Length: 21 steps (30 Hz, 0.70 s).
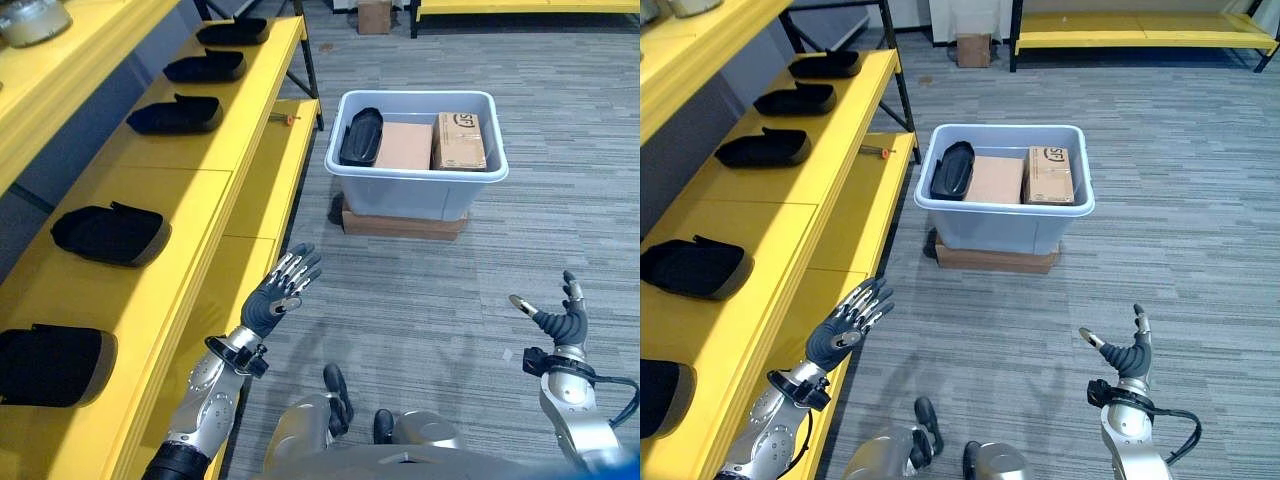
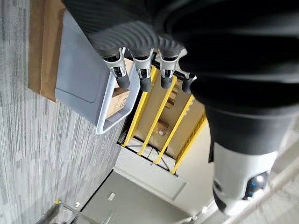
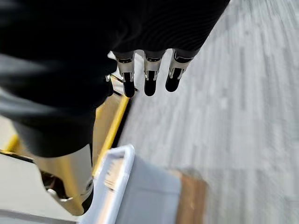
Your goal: Move parts from the plastic box to the shelf.
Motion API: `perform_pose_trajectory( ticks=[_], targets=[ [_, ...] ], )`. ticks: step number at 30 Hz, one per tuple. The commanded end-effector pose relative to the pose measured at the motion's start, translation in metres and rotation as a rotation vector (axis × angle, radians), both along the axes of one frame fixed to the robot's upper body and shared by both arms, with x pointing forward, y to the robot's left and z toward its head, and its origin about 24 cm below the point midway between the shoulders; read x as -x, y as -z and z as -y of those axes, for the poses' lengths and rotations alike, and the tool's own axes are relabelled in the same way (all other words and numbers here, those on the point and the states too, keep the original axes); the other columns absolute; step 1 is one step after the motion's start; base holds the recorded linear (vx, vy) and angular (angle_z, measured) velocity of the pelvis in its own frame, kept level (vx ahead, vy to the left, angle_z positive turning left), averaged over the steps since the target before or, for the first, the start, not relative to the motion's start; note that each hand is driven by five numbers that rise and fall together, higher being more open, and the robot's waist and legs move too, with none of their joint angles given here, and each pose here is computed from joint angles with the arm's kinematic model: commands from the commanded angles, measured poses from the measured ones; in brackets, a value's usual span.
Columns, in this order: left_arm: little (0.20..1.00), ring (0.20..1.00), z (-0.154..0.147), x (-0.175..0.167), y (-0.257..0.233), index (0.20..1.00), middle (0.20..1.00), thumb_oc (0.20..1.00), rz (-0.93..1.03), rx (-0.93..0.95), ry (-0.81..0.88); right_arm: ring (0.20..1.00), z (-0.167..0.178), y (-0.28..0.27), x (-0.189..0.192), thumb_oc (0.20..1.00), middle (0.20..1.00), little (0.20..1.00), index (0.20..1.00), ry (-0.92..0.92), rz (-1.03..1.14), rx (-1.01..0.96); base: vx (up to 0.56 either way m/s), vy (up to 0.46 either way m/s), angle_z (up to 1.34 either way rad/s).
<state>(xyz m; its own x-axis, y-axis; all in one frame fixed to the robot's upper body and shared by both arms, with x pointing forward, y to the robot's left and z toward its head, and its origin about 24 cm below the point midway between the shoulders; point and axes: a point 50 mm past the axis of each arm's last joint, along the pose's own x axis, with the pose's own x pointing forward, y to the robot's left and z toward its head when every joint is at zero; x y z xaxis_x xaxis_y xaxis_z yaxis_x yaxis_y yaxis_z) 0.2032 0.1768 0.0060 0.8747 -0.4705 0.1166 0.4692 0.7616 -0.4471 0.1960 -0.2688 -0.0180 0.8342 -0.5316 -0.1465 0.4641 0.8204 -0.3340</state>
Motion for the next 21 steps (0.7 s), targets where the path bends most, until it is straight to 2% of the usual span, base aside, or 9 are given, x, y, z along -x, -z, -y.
perform_pose_trajectory(
  ticks=[1, 2, 9, 10, 11, 13, 17, 21],
  targets=[
    [1.0, 1.0, -0.002, -0.01, -0.023, 1.0, 1.0, 1.0, 0.142, -0.057, -0.004, 1.0, 0.002, -0.026, -0.014, 1.0, 1.0, 1.0, 1.0, -0.037, 0.135, -0.022, 0.22, 0.181, -0.49],
    [1.0, 1.0, -0.002, -0.009, -0.022, 1.0, 1.0, 1.0, 0.15, -0.058, 0.029, 1.0, -0.001, -0.026, -0.015, 1.0, 1.0, 1.0, 1.0, -0.056, 0.139, -0.031, 0.2, 0.188, -0.43],
    [1.0, 1.0, -0.008, -0.014, -0.024, 1.0, 1.0, 1.0, 0.168, -0.086, -0.038, 1.0, -0.029, -0.03, -0.031, 1.0, 1.0, 1.0, 1.0, -0.17, 0.153, -0.089, 0.05, 0.125, -0.17],
    [1.0, 1.0, -0.01, -0.014, -0.023, 1.0, 1.0, 1.0, 0.155, -0.082, -0.059, 1.0, -0.032, -0.031, -0.033, 1.0, 1.0, 1.0, 1.0, -0.184, 0.155, -0.09, 0.0, 0.182, -0.08],
    [1.0, 1.0, -0.014, -0.017, -0.022, 1.0, 1.0, 1.0, 0.123, -0.081, -0.149, 1.0, -0.04, -0.033, -0.039, 1.0, 1.0, 1.0, 1.0, -0.208, 0.157, -0.103, 0.01, 0.135, -0.23],
    [1.0, 1.0, -0.011, -0.021, -0.016, 1.0, 1.0, 1.0, 0.085, -0.099, -0.163, 1.0, -0.05, -0.034, -0.045, 1.0, 1.0, 1.0, 1.0, -0.219, 0.168, -0.111, 0.03, 0.065, -0.34],
    [1.0, 1.0, 0.004, -0.017, -0.007, 1.0, 1.0, 1.0, 0.054, -0.13, -0.149, 1.0, -0.061, -0.034, -0.055, 1.0, 1.0, 1.0, 1.0, -0.219, 0.177, -0.135, 0.1, -0.1, -0.25],
    [1.0, 1.0, 0.011, -0.025, -0.014, 1.0, 1.0, 1.0, 0.053, -0.1, -0.171, 1.0, -0.065, -0.033, -0.06, 1.0, 1.0, 1.0, 1.0, -0.253, 0.154, -0.147, 0.2, -0.336, 0.22]
  ],
)
